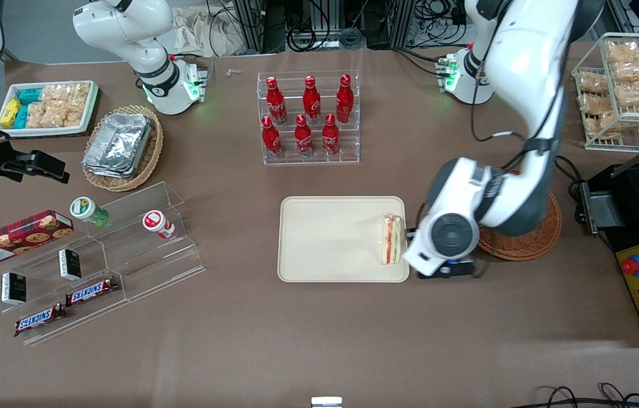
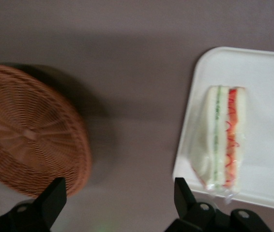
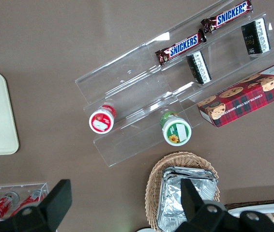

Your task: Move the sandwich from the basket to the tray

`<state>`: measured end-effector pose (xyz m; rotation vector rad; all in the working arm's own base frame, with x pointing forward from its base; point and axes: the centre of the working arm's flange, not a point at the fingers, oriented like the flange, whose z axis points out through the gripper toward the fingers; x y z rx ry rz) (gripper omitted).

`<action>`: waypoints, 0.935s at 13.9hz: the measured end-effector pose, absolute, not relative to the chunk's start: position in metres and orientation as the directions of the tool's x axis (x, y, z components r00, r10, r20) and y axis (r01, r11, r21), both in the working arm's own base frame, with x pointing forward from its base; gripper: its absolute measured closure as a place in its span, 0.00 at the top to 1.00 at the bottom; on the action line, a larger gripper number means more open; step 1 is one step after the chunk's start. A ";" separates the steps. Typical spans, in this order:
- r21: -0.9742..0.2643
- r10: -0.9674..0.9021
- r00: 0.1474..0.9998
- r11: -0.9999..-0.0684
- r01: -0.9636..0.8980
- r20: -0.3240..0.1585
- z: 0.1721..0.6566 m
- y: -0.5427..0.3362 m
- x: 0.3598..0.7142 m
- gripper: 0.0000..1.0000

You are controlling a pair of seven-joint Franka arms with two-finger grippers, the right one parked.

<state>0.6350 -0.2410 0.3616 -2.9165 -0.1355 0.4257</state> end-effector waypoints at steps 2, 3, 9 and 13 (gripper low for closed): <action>-0.171 0.097 0.960 -0.984 0.052 -0.264 0.409 -0.192 0.642 0.99; -0.159 0.086 0.962 -0.986 0.045 -0.260 0.432 -0.168 0.642 0.99; -0.098 -0.031 0.982 -0.994 -0.051 -0.187 0.531 -0.028 0.634 1.00; -0.087 -0.071 0.986 -0.993 -0.085 -0.153 0.556 -0.010 0.628 1.00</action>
